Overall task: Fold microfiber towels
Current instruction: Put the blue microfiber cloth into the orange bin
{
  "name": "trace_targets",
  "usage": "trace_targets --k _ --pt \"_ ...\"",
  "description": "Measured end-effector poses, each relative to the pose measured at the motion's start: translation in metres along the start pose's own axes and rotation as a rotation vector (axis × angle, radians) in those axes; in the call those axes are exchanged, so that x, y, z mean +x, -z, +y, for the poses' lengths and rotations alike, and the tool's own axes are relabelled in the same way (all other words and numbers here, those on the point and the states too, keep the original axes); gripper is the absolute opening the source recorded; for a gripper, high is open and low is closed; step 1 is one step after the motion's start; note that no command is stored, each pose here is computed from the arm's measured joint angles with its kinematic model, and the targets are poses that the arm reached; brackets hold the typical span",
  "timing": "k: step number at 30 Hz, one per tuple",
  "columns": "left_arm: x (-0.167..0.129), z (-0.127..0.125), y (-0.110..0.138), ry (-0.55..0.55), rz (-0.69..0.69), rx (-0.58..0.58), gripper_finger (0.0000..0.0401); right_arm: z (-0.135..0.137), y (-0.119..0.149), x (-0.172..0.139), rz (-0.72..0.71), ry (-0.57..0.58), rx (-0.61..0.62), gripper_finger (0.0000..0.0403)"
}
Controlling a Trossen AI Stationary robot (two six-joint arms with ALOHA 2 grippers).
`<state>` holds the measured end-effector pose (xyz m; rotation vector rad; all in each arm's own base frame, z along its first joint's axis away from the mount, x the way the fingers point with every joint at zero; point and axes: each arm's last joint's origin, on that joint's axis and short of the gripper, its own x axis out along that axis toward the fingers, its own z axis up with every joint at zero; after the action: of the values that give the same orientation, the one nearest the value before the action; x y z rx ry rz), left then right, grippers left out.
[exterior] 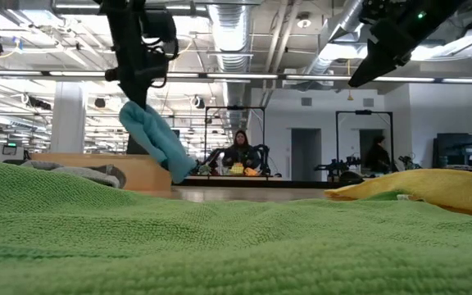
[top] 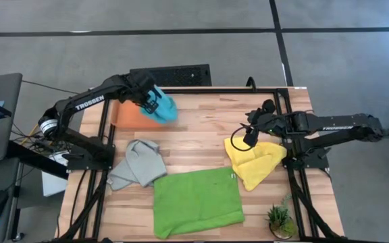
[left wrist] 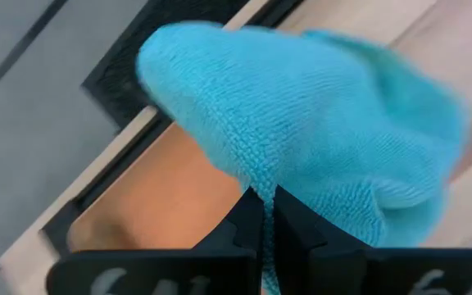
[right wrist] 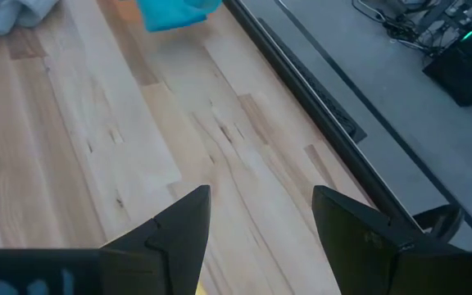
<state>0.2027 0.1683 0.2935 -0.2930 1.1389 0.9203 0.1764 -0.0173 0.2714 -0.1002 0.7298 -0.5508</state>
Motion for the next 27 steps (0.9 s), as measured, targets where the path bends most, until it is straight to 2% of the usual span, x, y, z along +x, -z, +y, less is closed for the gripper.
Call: trace_targets --k 3,10,18,27 --pt "0.000 0.002 0.003 -0.048 0.023 -0.016 0.0000 0.000 0.000 0.000 0.000 0.000 0.000 0.0240" --pt "0.001 0.003 0.015 -0.086 0.135 -0.026 0.0000 0.000 0.000 0.000 0.000 0.000 0.000 0.0240" --pt "0.033 0.000 0.039 -0.198 0.189 -0.045 0.0000 0.000 0.000 0.000 0.000 0.000 0.000 0.0240" --pt "0.058 0.002 0.056 -0.253 0.199 -0.075 0.0000 0.000 -0.001 0.000 -0.011 -0.003 -0.028 0.0240"
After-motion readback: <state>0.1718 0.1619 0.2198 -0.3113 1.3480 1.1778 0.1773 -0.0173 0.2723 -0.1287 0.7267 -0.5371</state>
